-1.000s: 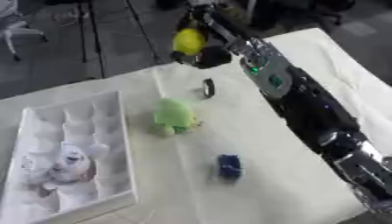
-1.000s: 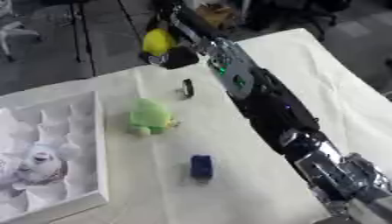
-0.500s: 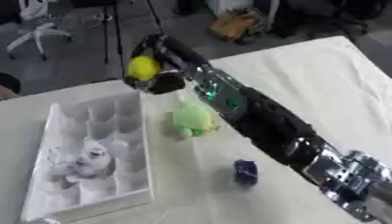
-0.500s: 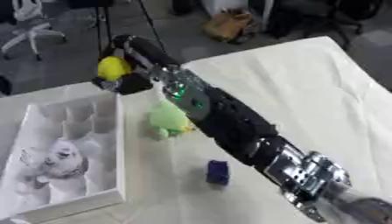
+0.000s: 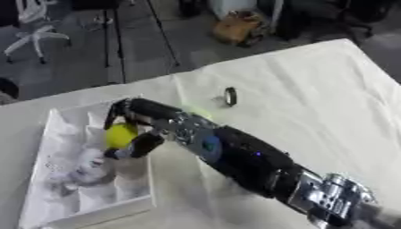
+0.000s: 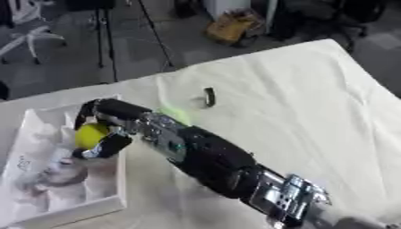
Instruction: Pick up objects on the table and place them in the box.
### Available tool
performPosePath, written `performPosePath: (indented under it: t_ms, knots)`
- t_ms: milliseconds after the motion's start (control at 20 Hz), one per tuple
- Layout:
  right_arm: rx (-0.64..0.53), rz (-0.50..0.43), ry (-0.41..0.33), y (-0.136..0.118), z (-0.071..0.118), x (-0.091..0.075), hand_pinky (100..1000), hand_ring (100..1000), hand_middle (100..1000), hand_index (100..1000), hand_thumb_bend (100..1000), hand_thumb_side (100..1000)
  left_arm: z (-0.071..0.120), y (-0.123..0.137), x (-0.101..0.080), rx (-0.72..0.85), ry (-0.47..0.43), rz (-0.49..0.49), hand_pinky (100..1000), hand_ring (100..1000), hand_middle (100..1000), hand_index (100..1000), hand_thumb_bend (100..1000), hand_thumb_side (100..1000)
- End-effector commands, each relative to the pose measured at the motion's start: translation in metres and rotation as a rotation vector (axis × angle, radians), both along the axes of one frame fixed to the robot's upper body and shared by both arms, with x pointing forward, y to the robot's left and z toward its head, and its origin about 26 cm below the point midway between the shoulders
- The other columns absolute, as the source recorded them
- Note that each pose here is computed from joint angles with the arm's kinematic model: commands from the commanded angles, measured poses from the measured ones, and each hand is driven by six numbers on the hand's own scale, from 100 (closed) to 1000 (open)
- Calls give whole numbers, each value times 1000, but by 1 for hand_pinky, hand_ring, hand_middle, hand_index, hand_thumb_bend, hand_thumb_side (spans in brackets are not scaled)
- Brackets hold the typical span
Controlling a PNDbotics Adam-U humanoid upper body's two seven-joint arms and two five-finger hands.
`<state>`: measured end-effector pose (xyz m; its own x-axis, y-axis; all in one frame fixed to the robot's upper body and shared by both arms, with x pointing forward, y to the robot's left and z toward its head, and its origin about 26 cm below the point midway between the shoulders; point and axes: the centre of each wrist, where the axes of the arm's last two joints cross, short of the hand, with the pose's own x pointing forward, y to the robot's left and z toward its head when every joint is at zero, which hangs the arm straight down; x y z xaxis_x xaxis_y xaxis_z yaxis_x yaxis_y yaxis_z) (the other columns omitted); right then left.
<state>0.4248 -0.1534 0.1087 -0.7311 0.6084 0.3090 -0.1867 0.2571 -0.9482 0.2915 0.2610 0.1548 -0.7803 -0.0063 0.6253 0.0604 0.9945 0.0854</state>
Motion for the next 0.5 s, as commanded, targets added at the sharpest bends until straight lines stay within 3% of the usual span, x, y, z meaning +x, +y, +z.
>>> performPosePath:
  t_ms: [50, 250, 500]
  knots:
    - [-74, 88, -32, 13, 5, -3, 898, 836, 960, 965, 528, 593, 8, -2, -1, 9, -30, -18, 968, 809, 825, 740, 449, 908]
    - [-143, 153, -58, 14, 10, -4, 952, 868, 978, 984, 553, 607, 8, -2, -1, 12, -28, -23, 968, 810, 825, 740, 449, 908]
    - [-200, 192, -39, 3, 9, 2, 971, 876, 982, 995, 585, 621, 7, -2, -1, 15, -25, -26, 968, 810, 825, 740, 447, 911]
